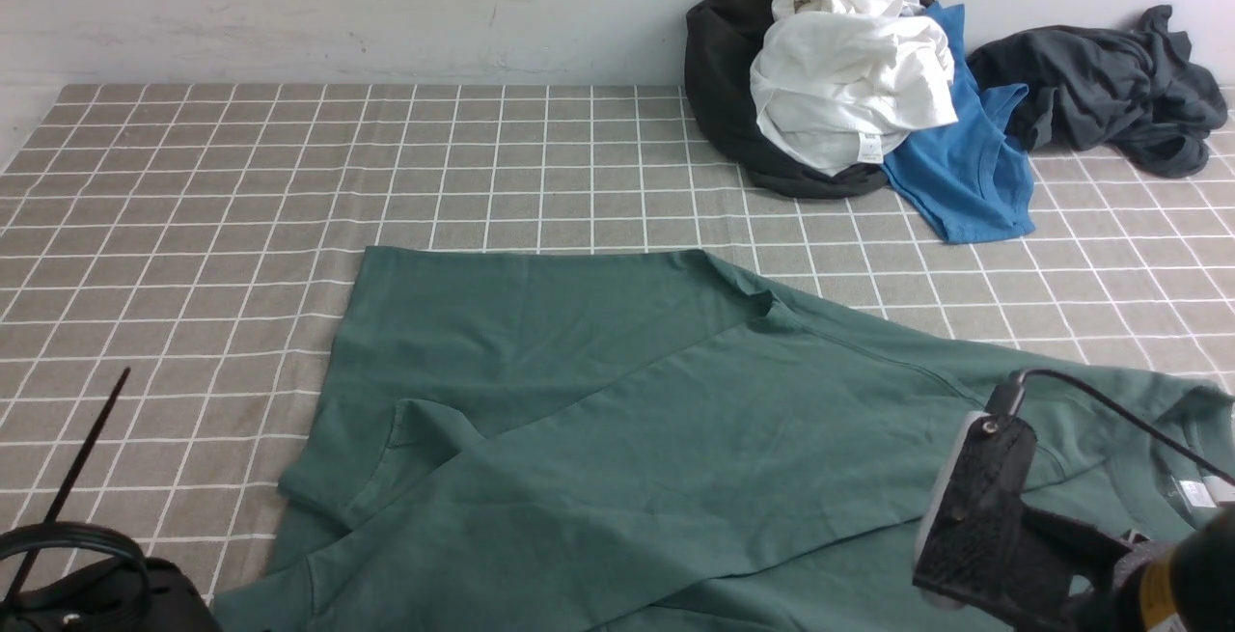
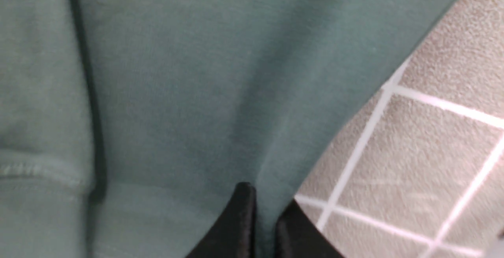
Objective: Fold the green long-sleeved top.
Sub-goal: Use both arms simultaneously to clamp the lower edge of the clothing fabric
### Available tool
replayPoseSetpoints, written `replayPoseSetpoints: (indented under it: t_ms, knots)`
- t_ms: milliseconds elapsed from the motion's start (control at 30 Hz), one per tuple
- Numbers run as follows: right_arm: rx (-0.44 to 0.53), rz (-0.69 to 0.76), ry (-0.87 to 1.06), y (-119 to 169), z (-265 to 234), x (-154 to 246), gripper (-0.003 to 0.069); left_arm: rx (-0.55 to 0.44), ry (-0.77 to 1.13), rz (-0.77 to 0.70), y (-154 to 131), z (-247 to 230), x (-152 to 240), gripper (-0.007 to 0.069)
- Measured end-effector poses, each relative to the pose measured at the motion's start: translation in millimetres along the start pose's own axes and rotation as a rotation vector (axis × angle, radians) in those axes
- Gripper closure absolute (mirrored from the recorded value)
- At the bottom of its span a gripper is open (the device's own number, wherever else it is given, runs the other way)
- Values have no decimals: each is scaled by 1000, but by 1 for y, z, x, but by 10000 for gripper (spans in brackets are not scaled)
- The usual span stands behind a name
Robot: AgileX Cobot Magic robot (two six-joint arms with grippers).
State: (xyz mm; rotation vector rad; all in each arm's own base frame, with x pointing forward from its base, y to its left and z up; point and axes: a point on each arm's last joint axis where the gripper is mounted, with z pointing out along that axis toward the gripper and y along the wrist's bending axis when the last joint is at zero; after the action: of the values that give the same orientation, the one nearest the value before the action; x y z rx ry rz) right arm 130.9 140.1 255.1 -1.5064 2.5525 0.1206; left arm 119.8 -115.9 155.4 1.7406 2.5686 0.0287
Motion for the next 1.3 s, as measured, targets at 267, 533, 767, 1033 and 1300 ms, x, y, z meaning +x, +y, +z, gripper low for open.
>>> replayPoseSetpoints:
  t_ms: [267, 533, 767, 1033, 1300]
  knots:
    - [32, -153, 18, -2, 14, 8, 467, 46, 126, 3, -2, -6, 7, 623]
    - [164, -298, -5, -9, 47, 23, 196, 50, 134, 2, -2, -7, 8, 623]
    - [133, -384, 53, -8, 91, 31, 198, 46, 124, 2, -2, -7, 7, 623]
    - [109, -425, 80, -8, 102, 28, 328, 46, 123, 1, -2, -6, 7, 623]
    - [120, -442, 73, -10, 95, 21, 642, 47, 118, -3, -2, -7, 5, 623]
